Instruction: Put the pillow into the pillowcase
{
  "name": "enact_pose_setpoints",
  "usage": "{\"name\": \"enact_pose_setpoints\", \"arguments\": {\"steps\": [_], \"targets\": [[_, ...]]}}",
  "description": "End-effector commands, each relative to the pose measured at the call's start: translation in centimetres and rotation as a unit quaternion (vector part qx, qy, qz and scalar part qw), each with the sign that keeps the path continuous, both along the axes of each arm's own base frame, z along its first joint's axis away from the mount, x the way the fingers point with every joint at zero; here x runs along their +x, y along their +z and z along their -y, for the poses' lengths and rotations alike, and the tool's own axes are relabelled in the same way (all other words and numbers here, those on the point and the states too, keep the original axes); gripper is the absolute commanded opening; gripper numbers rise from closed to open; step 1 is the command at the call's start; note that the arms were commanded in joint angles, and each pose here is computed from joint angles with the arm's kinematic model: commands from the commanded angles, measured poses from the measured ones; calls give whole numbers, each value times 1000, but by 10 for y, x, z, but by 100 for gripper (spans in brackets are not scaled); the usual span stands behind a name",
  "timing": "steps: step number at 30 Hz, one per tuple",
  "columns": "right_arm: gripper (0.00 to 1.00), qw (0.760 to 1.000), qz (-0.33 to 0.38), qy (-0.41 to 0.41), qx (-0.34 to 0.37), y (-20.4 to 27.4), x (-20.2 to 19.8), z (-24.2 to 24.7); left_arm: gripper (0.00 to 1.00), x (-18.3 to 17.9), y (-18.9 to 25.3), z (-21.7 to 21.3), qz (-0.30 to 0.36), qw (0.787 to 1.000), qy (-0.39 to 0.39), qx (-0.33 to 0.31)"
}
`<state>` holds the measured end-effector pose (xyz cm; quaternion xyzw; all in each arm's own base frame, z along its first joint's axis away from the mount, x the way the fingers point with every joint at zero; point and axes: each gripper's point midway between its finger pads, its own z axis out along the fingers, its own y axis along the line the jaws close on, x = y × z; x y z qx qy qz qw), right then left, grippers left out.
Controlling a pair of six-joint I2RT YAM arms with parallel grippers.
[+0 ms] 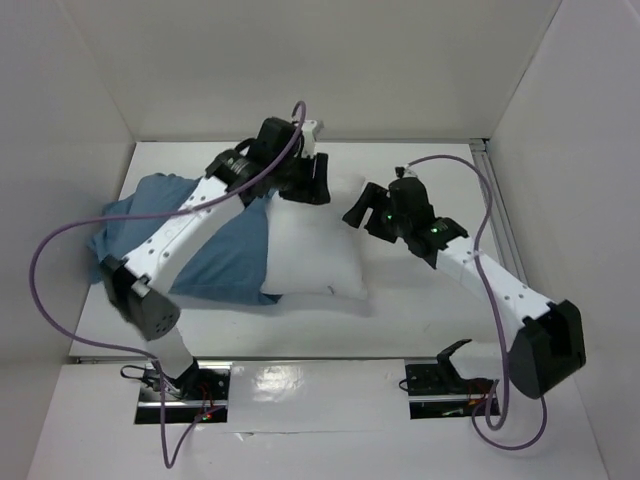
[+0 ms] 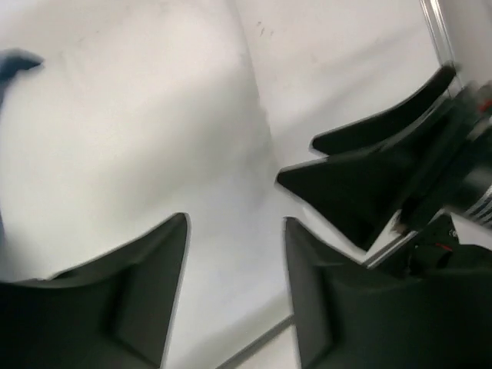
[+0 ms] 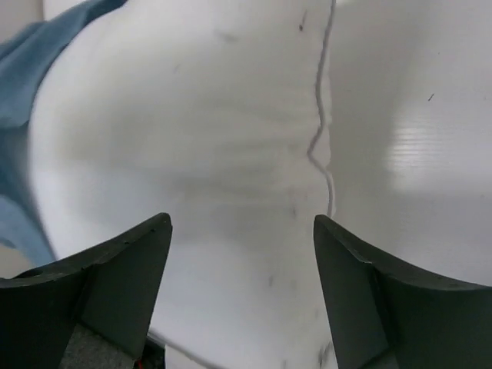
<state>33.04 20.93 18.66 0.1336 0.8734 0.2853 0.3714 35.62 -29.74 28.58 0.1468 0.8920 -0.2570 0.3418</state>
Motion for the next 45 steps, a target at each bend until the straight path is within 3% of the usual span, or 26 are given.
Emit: {"name": "enact_pose_setpoints", "arguments": {"steps": [1,2,3,4,5,6,10,11,14,18,25,29,30,32,33,34,35,36,37,38,42,45], "targets": [[84,998,55,28,-12,51,-27,13,59,-55,7,-53,37,992,90,76],[88,998,46,42,-19,46,-39,13,48,-68,1,-61,23,990,125,65],[90,998,28,48,-28,38,-52,16,43,-82,-6,-70,19,988,136,66],[90,998,23,48,-31,36,-58,20,40,-101,9,-75,43,989,140,30],[92,997,24,62,-30,38,-68,20,40,-119,-25,-81,12,989,138,50],[93,997,9,70,-32,29,-77,21,43,-129,-33,-82,0,987,155,33],[98,992,-4,118,-38,17,-91,13,77,-168,-89,-82,-59,983,167,44],[98,991,-8,127,-40,14,-92,11,82,-173,-106,-87,-65,980,178,61],[100,986,-22,155,-51,1,-91,5,82,-169,-119,-95,-63,969,231,67],[100,982,-35,177,-61,-13,-85,-3,77,-165,-131,-125,-50,947,300,106],[100,975,-51,207,-60,-31,-79,-16,67,-156,-157,-143,-48,928,331,165],[100,972,-58,220,-57,-41,-81,-19,56,-153,-164,-145,-56,919,344,187],[100,972,-50,226,-49,-38,-79,-23,45,-153,-167,-149,-60,915,348,196],[93,965,-51,255,-32,-44,-83,-35,33,-151,-161,-146,-60,915,348,196],[70,964,-41,263,-23,-40,-82,-39,15,-151,-159,-143,-62,916,346,191],[55,963,-50,265,-16,-45,-81,-43,5,-149,-152,-138,-61,922,335,185],[38,962,-41,271,-14,-42,-79,-49,0,-145,-148,-134,-57,925,328,185],[12,963,-38,268,-9,-39,-75,-51,0,-146,-143,-128,-56,930,315,180],[4,965,-29,262,-12,-35,-67,-53,0,-141,-132,-119,-45,937,298,176],[0,966,-31,255,-11,-35,-66,-53,0,-140,-127,-113,-40,940,289,175],[0,973,-3,231,2,-19,-50,-58,0,-133,-84,-51,-11,976,189,111],[0,975,17,223,12,-1,-30,-65,0,-124,-13,14,42,996,81,22]]}}
